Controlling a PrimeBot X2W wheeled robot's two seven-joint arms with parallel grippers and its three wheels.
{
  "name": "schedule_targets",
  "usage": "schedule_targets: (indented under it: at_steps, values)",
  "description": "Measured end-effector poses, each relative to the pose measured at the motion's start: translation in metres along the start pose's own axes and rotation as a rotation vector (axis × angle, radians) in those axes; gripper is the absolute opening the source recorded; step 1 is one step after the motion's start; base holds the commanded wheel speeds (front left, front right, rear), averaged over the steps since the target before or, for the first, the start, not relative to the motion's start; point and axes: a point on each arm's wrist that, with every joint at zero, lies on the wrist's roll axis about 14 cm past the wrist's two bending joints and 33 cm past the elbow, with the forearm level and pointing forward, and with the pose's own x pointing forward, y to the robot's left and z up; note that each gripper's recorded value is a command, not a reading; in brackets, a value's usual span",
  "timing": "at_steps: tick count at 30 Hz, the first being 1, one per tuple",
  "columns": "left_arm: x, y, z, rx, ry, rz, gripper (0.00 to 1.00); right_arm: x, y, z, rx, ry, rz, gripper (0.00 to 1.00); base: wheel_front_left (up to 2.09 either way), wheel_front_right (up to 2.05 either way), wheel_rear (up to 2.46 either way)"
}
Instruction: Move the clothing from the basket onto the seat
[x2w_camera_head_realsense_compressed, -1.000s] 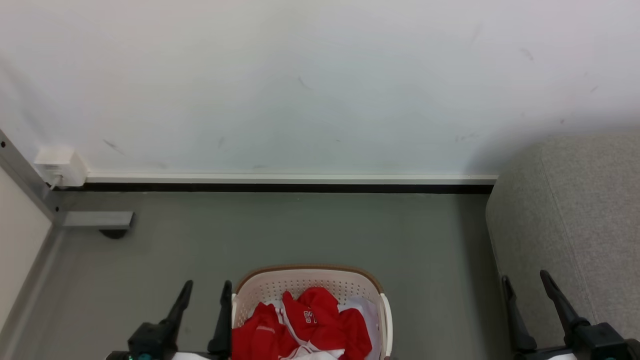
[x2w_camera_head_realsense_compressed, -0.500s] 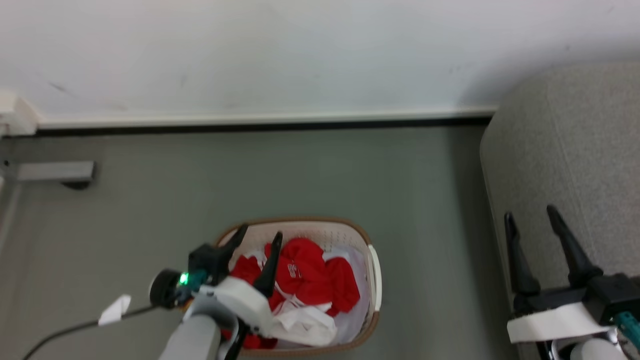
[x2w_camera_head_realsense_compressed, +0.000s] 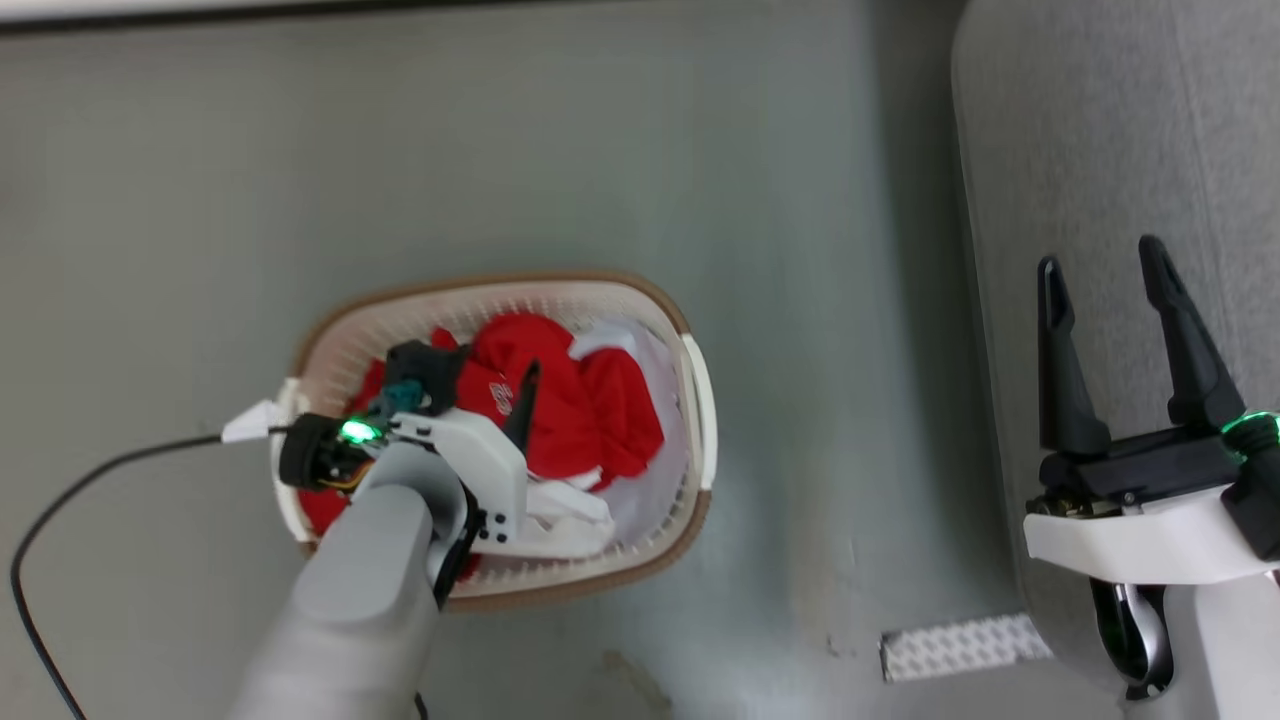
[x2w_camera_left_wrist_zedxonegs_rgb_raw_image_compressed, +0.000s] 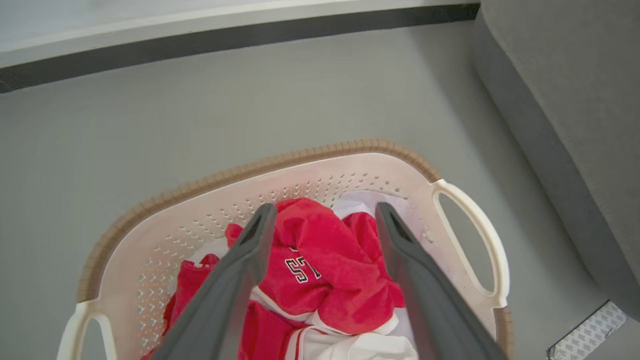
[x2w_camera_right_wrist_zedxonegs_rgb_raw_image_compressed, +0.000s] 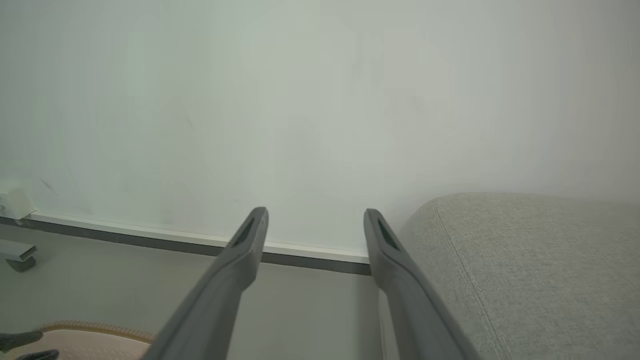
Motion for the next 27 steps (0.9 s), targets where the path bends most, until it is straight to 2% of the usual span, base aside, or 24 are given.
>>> schedule_targets:
  at_steps: [10,27]
  values:
    - [0.049,-0.003,-0.053,-0.066,0.152,-0.007,1.00,0.008,-0.020,-0.034,-0.008,0.059,-0.042,1.00,0.00,0.00,0.00]
    - [0.098,0.020,-0.123,-0.011,0.299,-0.006,1.00,0.016,-0.028,-0.088,-0.005,0.154,-0.046,1.00,0.00,0.00,0.00]
